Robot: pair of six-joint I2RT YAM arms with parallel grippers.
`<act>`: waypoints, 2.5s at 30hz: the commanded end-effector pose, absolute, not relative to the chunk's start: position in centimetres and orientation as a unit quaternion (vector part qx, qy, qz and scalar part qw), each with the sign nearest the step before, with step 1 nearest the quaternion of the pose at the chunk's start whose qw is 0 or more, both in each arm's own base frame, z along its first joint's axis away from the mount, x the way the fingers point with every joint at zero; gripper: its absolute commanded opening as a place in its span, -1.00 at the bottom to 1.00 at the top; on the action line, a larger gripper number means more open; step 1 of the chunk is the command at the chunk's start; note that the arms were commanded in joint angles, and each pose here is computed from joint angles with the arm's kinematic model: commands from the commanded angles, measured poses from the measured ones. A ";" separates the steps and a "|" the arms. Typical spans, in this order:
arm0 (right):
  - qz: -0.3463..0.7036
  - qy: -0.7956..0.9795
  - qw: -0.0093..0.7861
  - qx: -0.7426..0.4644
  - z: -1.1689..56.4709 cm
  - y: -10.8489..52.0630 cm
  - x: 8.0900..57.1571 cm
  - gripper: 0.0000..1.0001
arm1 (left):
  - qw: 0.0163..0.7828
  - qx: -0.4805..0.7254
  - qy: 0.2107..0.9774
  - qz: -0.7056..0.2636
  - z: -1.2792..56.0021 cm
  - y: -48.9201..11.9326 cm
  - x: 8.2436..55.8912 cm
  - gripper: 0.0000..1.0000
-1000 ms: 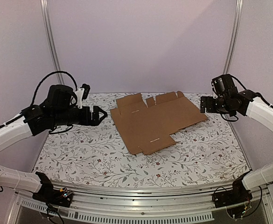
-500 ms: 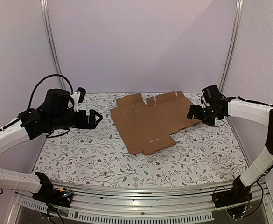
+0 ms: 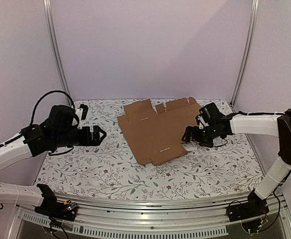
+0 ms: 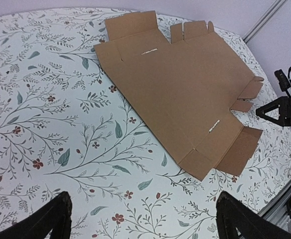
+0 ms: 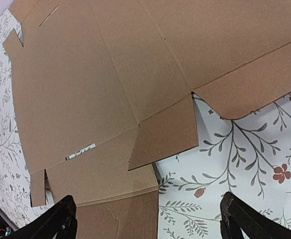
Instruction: Fold the paper box
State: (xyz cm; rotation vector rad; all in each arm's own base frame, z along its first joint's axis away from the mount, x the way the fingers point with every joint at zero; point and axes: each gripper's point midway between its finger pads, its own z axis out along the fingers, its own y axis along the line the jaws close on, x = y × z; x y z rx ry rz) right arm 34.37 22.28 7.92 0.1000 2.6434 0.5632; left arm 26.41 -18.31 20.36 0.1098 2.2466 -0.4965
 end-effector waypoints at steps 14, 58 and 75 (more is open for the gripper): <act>0.259 0.950 0.172 -0.030 5.8 29.9 28.3 0.63 | 0.395 -0.033 0.892 -0.217 17.8 -17.2 25.9 0.99; 0.165 0.909 0.349 -0.160 16.9 35.8 28.3 0.70 | 0.221 -0.320 0.789 -0.475 11.3 -24.1 27.3 0.75; 0.114 0.902 0.393 -0.135 18.7 28.8 26.6 0.74 | 0.197 -0.359 0.782 -0.471 8.0 -27.7 30.5 0.02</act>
